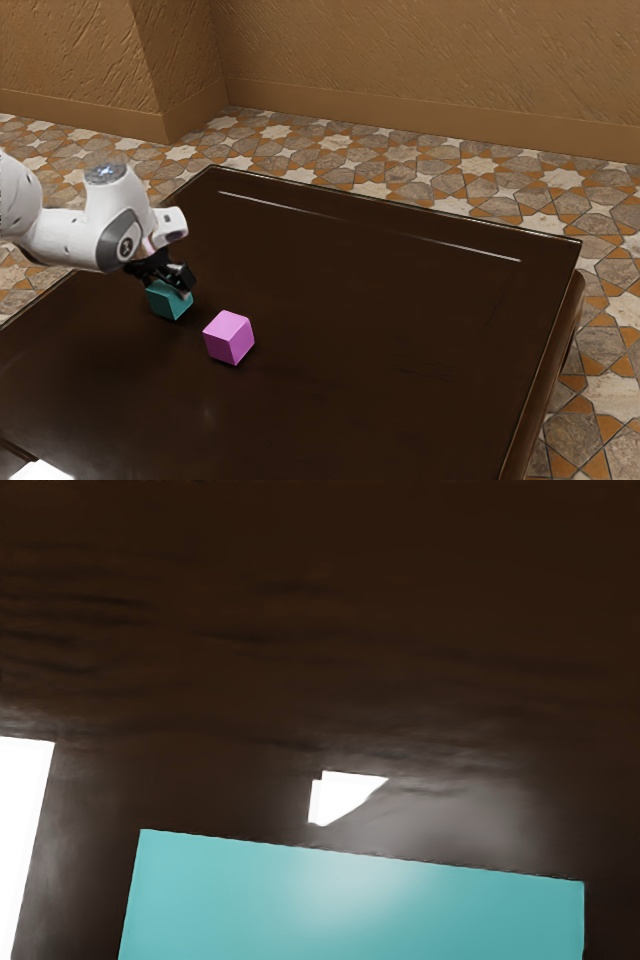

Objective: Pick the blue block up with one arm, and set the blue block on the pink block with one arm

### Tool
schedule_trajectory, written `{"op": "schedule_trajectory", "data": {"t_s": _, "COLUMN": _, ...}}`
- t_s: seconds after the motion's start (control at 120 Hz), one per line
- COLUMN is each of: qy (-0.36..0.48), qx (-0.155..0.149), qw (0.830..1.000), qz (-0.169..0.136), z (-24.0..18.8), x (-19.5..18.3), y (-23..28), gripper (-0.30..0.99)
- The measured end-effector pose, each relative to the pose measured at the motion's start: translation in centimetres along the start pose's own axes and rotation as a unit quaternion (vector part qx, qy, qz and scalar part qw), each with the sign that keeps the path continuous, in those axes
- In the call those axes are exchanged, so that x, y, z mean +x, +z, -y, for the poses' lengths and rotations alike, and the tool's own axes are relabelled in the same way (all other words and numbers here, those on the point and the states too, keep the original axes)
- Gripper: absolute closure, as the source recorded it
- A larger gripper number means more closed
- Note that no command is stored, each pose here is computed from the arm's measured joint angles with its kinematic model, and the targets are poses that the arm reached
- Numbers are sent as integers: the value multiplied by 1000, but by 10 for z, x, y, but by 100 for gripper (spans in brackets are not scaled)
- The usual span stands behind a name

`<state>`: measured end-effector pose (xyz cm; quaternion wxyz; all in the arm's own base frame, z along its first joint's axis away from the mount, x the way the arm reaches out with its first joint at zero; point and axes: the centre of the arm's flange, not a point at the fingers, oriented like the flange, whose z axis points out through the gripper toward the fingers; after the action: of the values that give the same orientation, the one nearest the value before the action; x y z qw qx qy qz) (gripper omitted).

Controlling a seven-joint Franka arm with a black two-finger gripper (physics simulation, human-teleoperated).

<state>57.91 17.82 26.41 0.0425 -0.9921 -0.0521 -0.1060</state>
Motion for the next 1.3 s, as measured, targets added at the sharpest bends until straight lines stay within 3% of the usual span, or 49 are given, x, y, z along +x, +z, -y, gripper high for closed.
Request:
{"op": "schedule_trajectory", "data": {"t_s": 0.117, "qy": 3, "qx": -4, "qw": 1000, "qz": -3, "z": -1, "x": -1, "y": 4, "gripper": 0}}
{"op": "schedule_trajectory", "data": {"t_s": 0.258, "qy": 3, "qx": -8, "qw": 1000, "qz": -15, "z": -2, "x": 3, "y": -4, "gripper": 22}}
{"op": "schedule_trajectory", "data": {"t_s": 0.417, "qy": 5, "qx": -9, "qw": 1000, "qz": -18, "z": -3, "x": 1, "y": -7, "gripper": 28}}
{"op": "schedule_trajectory", "data": {"t_s": 0.517, "qy": 21, "qx": -4, "qw": 998, "qz": -56, "z": -21, "x": 2, "y": -73, "gripper": 31}}
{"op": "schedule_trajectory", "data": {"t_s": 0.658, "qy": 50, "qx": -14, "qw": 995, "qz": -88, "z": -85, "x": -23, "y": -153, "gripper": 33}}
{"op": "schedule_trajectory", "data": {"t_s": 0.758, "qy": 38, "qx": -28, "qw": 996, "qz": -77, "z": -117, "x": -33, "y": -161, "gripper": 35}}
{"op": "schedule_trajectory", "data": {"t_s": 1.025, "qy": -63, "qx": -35, "qw": 997, "qz": -13, "z": -103, "x": -43, "y": -116, "gripper": 34}}
{"op": "schedule_trajectory", "data": {"t_s": 1.2, "qy": -91, "qx": -38, "qw": 995, "qz": 2, "z": -112, "x": -43, "y": -105, "gripper": 33}}
{"op": "schedule_trajectory", "data": {"t_s": 1.3, "qy": -59, "qx": -30, "qw": 998, "qz": 0, "z": -136, "x": -37, "y": -102, "gripper": 33}}
